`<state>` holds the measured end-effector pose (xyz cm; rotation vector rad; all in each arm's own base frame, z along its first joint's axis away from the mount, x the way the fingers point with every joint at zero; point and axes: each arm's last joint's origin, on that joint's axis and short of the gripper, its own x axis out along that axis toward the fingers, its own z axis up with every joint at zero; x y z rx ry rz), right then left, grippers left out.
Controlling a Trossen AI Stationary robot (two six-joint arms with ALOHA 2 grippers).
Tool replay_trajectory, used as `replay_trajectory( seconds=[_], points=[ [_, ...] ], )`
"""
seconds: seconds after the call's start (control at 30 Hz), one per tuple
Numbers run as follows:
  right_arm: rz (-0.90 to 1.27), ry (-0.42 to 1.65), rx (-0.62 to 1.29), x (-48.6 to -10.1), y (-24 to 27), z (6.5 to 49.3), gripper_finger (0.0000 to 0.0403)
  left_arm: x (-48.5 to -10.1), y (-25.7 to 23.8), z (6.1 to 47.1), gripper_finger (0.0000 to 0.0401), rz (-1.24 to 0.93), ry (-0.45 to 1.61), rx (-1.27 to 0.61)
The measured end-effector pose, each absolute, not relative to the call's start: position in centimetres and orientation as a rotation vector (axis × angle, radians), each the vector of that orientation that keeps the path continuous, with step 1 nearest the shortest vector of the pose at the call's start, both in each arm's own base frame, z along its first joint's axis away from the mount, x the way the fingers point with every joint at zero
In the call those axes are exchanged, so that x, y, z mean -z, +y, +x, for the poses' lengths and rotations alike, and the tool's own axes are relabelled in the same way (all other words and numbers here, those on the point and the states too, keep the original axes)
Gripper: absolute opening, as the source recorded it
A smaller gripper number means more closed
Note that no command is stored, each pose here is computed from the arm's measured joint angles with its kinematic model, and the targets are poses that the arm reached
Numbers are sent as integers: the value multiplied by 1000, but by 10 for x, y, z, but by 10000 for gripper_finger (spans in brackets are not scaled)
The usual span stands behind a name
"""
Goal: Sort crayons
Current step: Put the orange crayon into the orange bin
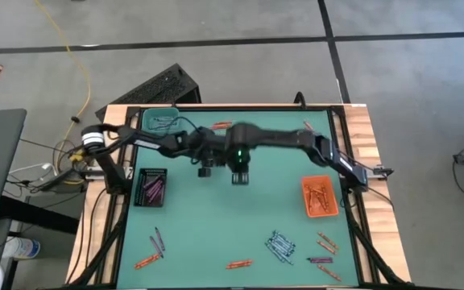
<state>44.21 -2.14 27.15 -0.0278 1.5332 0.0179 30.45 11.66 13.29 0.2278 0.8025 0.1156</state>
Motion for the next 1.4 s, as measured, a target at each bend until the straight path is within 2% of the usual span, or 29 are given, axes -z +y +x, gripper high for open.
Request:
replay_trajectory(
  seconds=[0.23,0.47,0.53,0.63,0.87,1.07,1.27,1.4],
  points=[
    [-54,1532,27,-271,50,439,119,-139,92,317,132,322,791,-41],
    [-20,1524,102,-271,73,436,119,-143,86,322,132,461,784,-108],
    [-30,1501,199,-272,76,435,119,-144,89,322,132,484,785,-141],
    [-89,1436,350,-278,73,434,119,-144,84,323,132,523,799,-131],
    [-76,1333,447,-298,51,431,119,-144,52,328,132,585,803,-115],
    [-127,1271,625,-309,32,426,118,-143,48,325,132,559,843,-127],
    [-103,1220,682,-329,12,416,118,-159,48,318,132,559,841,-166],
    [-73,1166,679,-353,10,402,118,-169,68,310,132,545,847,-212]
  ],
)
